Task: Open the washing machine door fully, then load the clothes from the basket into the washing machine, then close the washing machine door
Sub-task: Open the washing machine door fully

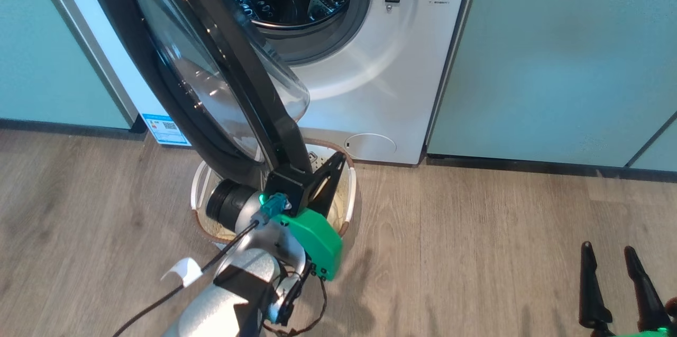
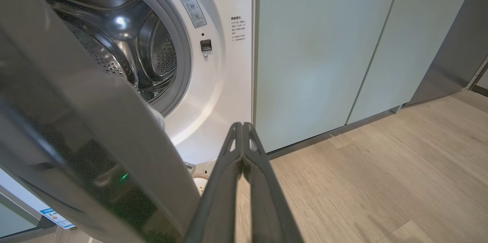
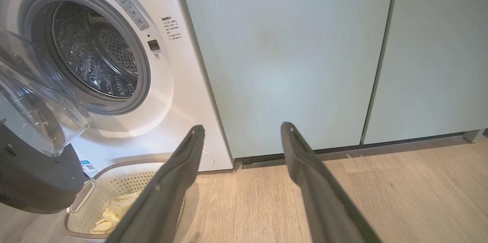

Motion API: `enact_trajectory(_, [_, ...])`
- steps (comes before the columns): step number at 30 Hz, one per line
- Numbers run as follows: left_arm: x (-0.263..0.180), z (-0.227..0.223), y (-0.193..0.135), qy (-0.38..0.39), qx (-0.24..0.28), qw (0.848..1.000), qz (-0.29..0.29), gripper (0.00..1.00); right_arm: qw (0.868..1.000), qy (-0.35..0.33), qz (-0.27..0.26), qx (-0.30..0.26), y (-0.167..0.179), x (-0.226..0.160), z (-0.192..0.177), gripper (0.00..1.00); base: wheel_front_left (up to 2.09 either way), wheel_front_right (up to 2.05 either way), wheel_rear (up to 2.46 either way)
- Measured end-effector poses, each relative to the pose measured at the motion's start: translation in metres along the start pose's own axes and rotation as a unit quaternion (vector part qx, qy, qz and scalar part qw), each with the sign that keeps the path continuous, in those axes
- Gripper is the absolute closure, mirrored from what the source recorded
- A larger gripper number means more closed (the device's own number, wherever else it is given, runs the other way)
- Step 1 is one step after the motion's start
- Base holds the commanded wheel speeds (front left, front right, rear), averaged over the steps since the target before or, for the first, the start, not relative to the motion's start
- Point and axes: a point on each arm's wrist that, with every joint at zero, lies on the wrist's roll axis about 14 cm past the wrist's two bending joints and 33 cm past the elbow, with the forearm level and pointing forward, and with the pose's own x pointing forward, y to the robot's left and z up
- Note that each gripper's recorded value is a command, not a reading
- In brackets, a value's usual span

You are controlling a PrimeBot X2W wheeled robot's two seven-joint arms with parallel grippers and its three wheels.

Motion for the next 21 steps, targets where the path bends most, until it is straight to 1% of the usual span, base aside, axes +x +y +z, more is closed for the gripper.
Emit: enact_trajectory(21, [-0.005, -0.014, 0.014, 0.019, 0.009, 0.999, 0.031, 1.00, 1.000, -0.003, 0.006, 0.000, 0.004, 0.001, 0.001, 0.00, 0.00, 0.00, 0.00])
